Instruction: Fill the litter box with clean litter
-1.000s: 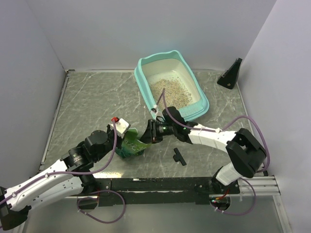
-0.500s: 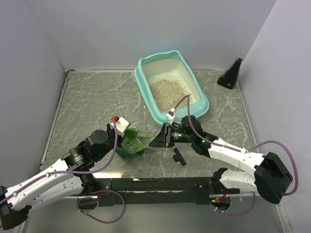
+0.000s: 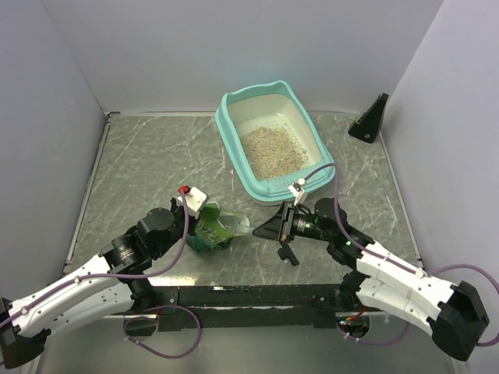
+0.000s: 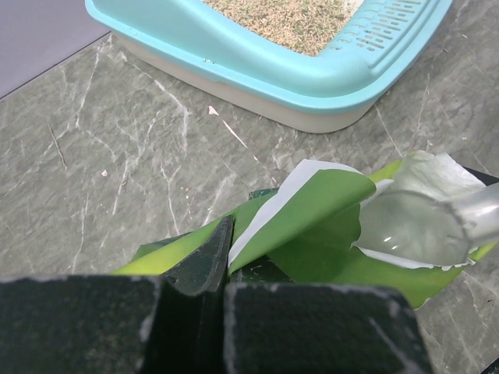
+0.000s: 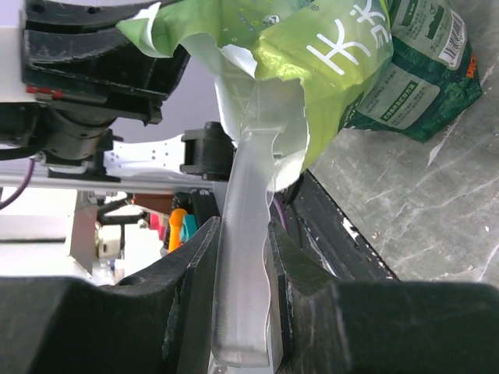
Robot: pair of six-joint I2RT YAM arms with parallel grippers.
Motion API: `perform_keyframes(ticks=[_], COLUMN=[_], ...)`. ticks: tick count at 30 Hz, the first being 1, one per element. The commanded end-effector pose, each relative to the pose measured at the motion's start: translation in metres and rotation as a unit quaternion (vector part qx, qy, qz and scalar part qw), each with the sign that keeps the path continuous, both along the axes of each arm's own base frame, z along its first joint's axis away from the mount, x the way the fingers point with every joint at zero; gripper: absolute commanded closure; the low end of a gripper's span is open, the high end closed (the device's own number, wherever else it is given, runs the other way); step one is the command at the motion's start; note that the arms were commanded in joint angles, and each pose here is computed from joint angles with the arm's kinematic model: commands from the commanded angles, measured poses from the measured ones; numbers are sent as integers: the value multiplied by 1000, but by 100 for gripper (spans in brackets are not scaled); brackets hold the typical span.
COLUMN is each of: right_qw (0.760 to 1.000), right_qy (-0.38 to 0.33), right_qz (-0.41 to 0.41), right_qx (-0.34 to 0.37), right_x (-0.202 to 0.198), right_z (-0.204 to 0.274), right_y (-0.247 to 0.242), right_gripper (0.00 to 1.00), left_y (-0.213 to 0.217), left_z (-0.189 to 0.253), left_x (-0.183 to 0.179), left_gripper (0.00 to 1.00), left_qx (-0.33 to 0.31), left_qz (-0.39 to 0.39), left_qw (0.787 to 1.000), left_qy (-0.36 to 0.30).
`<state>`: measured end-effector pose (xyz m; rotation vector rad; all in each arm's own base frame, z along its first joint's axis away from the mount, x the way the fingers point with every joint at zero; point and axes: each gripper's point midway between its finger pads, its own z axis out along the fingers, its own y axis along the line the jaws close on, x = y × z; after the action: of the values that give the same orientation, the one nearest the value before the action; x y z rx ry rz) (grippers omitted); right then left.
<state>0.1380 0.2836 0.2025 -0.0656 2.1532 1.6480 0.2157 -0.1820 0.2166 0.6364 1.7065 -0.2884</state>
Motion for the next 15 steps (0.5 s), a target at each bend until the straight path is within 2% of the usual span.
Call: perform_keyframes(ticks=[1, 15], right_qw=[1000, 999], right_qy=[-3, -8], right_qz=[-11, -48], right_qx=[29, 23], right_x=[-5, -14], right_z=[20, 25], right_y=[-7, -37], right_gripper=[100, 100], left_y=[-4, -4], left_z=[10, 7], left_x=[2, 3], left_gripper=[99, 99], left_qx=[-21, -16], left_qz=[1, 2], left_qw=[1000, 1000], left_qy=[-11, -10])
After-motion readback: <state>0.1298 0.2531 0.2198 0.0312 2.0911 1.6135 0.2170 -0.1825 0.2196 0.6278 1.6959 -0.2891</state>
